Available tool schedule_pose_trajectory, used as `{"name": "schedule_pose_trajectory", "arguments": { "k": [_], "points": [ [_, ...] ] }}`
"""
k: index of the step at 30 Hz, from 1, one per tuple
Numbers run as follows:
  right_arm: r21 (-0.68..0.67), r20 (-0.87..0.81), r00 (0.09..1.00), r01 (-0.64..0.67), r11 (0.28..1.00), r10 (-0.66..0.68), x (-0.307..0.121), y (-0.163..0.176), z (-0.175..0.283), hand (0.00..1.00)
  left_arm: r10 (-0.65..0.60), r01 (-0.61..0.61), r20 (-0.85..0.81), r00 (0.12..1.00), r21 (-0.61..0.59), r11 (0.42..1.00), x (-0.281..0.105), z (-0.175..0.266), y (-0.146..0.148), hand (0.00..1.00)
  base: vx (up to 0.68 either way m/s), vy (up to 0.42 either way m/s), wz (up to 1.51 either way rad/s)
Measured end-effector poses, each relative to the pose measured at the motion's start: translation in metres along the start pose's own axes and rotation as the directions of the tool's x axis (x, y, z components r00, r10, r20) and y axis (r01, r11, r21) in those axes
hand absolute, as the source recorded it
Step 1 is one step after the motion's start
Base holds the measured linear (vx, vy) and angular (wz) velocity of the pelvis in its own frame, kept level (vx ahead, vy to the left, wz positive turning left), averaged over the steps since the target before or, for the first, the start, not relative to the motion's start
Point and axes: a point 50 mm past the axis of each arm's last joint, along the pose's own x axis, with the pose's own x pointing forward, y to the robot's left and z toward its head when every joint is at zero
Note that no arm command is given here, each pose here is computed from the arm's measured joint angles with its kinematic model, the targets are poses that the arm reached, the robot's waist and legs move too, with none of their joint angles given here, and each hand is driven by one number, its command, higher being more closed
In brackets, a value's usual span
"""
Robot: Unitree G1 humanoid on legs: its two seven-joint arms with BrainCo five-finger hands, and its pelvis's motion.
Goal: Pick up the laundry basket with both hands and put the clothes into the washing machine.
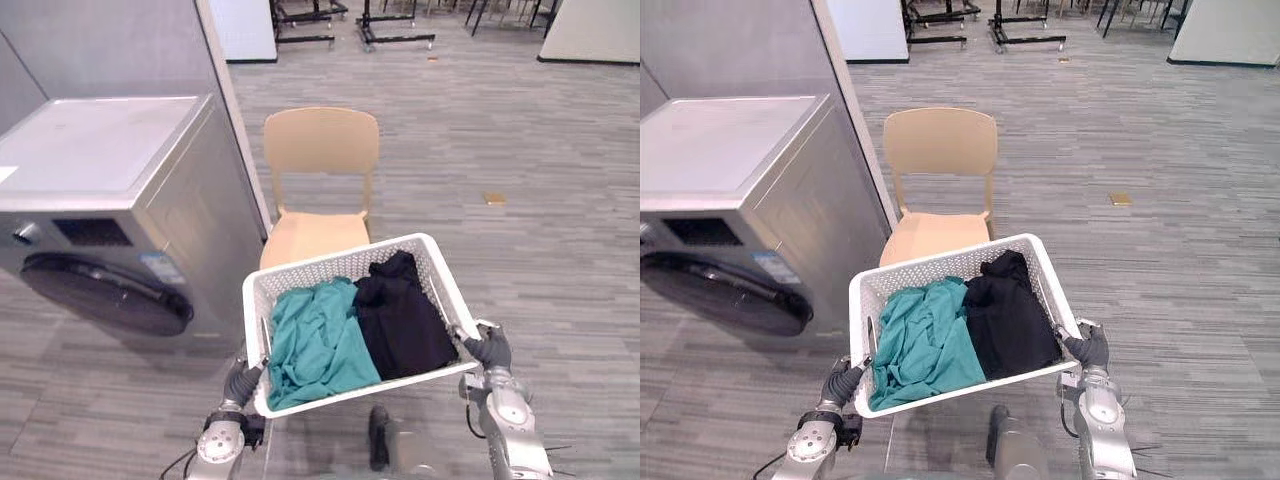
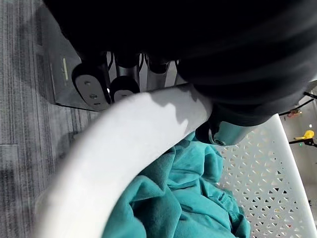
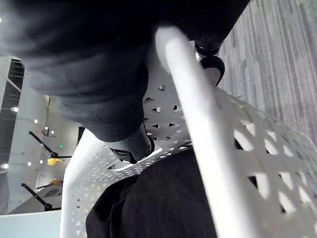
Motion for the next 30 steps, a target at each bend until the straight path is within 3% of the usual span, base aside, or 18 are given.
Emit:
{"name": "schedule_pose_trajectory", "arguments": {
  "k": [7, 13, 18, 22, 27, 28, 30],
  "points": [
    [0.03, 0.009, 1.0, -0.002, 1.0, 0.001, 0.003, 0.002, 0.002, 1.0, 0.004, -0.004, 0.011, 1.0, -0.008, 1.0, -0.006, -0.001, 0.001, 1.0, 0.37, 0.005, -0.47],
    [0.017, -0.149, 0.989, -0.006, 1.0, 0.008, 0.011, 0.008, -0.033, 1.0, 0.015, -0.011, -0.08, 0.997, 0.051, 0.999, 0.006, -0.021, 0.0, 1.0, 0.34, 0.197, -0.38],
    [0.04, -0.014, 1.0, -0.025, 0.999, 0.025, 0.052, 0.032, 0.008, 1.0, 0.088, -0.096, 0.089, 0.992, 0.083, 0.992, 0.04, 0.028, 0.008, 1.0, 0.04, 0.102, -0.11],
    [0.042, 0.182, 0.983, -0.049, 0.998, 0.041, 0.084, 0.058, 0.074, 1.0, 0.214, -0.224, 0.254, 0.943, 0.008, 0.975, 0.071, 0.091, 0.022, 1.0, -0.15, 0.001, -0.2],
    [0.081, 0.256, 0.967, -0.027, 0.996, 0.005, 0.094, 0.069, 0.104, 1.0, 0.283, -0.284, 0.355, 0.891, -0.049, 0.958, 0.091, 0.143, 0.031, 1.0, -0.14, -0.027, -0.05],
    [0.092, 0.266, 0.964, -0.021, 0.996, -0.005, 0.096, 0.071, 0.11, 0.0, 0.291, -0.291, 0.367, 0.884, -0.056, 0.955, 0.095, 0.153, 0.033, 0.0, -0.08, 0.002, 0.06],
    [0.107, 0.282, 0.959, -0.023, 0.994, -0.008, 0.097, 0.075, 0.117, 0.0, 0.322, -0.309, 0.38, 0.867, -0.098, 0.946, 0.098, 0.165, 0.039, 0.0, -0.06, 0.009, 0.06]
  ]
}}
